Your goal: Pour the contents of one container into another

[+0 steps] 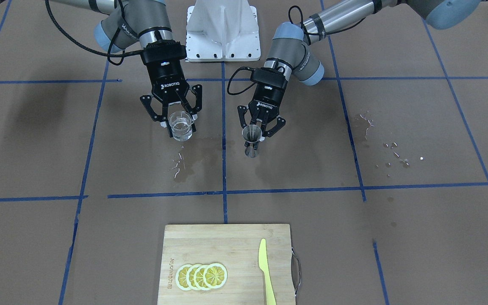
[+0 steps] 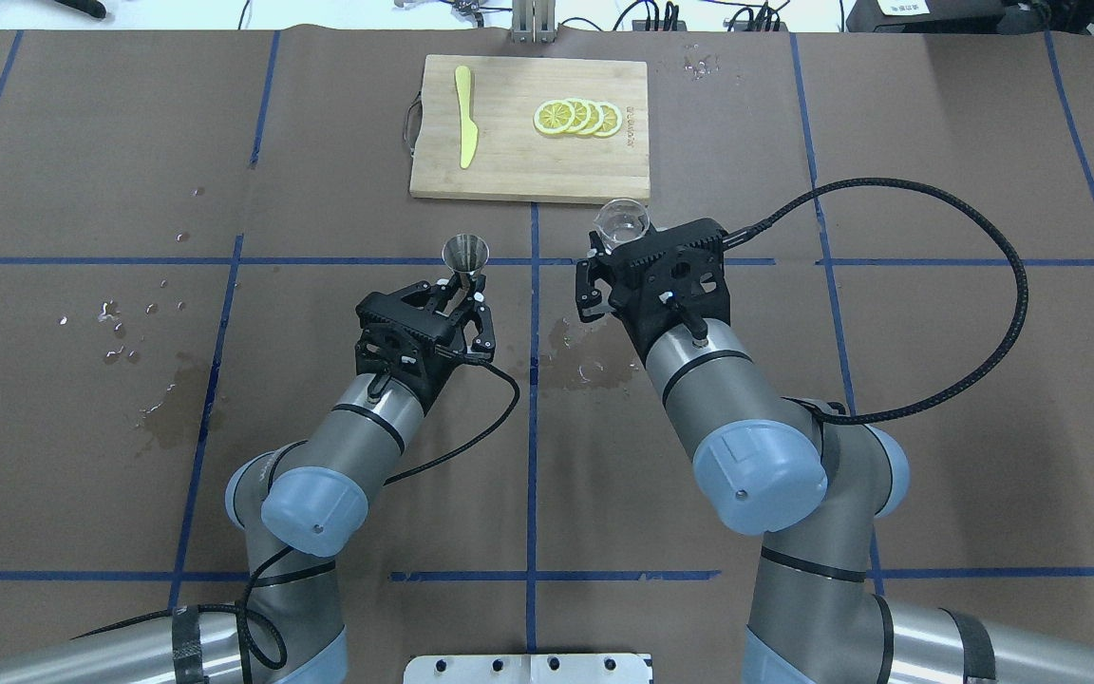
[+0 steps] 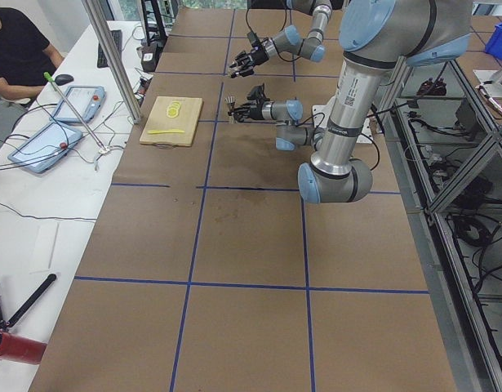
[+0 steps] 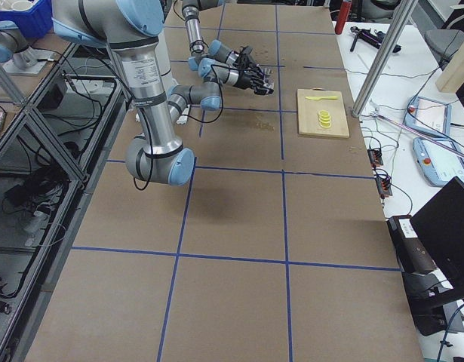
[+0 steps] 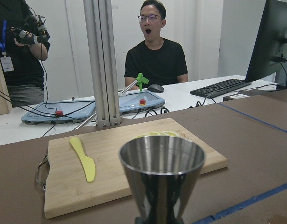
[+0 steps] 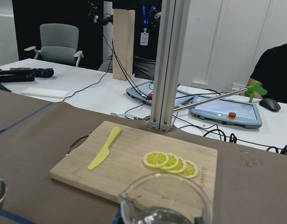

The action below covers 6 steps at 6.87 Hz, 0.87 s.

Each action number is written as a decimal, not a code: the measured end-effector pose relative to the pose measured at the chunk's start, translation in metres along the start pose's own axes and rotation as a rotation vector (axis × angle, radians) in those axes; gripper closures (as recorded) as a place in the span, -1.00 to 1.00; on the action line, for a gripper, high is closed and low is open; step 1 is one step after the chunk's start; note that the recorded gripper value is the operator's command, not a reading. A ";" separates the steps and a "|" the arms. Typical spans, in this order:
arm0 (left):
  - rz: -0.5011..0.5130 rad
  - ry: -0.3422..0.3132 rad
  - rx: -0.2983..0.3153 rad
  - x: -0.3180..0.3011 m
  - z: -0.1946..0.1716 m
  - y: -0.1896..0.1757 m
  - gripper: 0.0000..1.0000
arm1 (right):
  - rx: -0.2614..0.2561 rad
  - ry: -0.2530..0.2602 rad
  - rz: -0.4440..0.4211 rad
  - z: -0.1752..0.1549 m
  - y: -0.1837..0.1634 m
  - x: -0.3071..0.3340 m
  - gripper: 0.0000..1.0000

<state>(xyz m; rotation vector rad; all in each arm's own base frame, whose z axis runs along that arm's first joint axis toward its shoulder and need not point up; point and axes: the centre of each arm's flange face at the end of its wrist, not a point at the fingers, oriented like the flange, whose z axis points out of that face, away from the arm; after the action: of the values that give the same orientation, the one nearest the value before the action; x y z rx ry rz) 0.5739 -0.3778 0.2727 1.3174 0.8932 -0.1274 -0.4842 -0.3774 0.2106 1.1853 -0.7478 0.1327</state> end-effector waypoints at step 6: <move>-0.014 0.075 -0.039 0.025 0.009 -0.003 1.00 | -0.051 -0.001 -0.101 -0.017 -0.048 -0.022 0.49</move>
<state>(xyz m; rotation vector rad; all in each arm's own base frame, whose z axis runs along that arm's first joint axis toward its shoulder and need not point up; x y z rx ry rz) 0.5935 -0.3766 0.2540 1.2867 0.9643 -0.0721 -0.4708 -0.3754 0.1564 1.1719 -0.6870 0.0288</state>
